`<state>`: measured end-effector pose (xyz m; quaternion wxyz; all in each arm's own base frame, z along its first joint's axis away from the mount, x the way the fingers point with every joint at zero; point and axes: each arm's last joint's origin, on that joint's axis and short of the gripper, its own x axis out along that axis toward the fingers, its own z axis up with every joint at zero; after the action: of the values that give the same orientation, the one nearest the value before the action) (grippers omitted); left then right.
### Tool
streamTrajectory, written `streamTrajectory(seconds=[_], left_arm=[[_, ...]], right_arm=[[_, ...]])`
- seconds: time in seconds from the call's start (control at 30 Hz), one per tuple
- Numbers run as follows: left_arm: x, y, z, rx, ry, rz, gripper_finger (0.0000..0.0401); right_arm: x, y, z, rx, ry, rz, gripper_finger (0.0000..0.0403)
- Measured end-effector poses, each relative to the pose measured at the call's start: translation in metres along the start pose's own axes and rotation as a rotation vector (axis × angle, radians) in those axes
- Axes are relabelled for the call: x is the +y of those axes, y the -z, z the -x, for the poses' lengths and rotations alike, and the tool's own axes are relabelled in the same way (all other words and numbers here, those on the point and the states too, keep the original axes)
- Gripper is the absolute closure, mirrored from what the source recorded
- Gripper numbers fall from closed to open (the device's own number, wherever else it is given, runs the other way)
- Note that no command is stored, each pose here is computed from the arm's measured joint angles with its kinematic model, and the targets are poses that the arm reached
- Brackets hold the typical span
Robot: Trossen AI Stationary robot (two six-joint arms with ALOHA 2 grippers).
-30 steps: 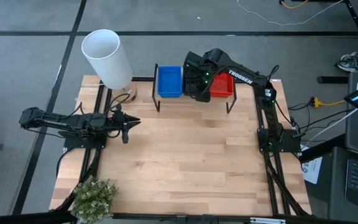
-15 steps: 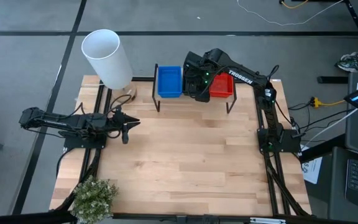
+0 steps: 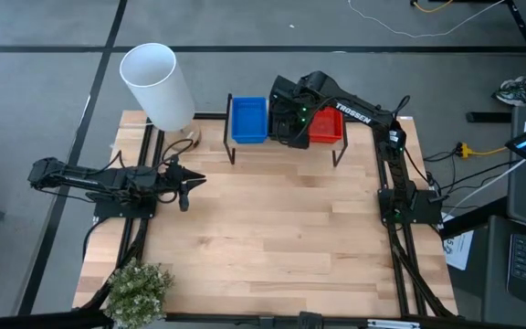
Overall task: Stack baskets on shelf by color
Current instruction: Adjust the stacked black bins on the shelf
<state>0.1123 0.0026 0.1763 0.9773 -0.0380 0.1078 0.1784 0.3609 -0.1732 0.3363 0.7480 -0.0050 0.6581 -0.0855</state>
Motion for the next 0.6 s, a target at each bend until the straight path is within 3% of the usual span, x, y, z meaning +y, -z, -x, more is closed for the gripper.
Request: streamTrajectory(seconds=[0.37, 0.6], left_arm=[[-0.002, 0.004, 0.0, -0.015, 0.044, -0.073, 0.0357], [-0.006, 0.02, 0.001, -0.116, 0.21, -0.15, 0.0372]], right_arm=[[0.006, 0.005, 0.016, -0.029, 0.041, 0.001, 0.0328], [0.006, 0.011, 0.029, -0.058, 0.05, -0.011, 0.0328]])
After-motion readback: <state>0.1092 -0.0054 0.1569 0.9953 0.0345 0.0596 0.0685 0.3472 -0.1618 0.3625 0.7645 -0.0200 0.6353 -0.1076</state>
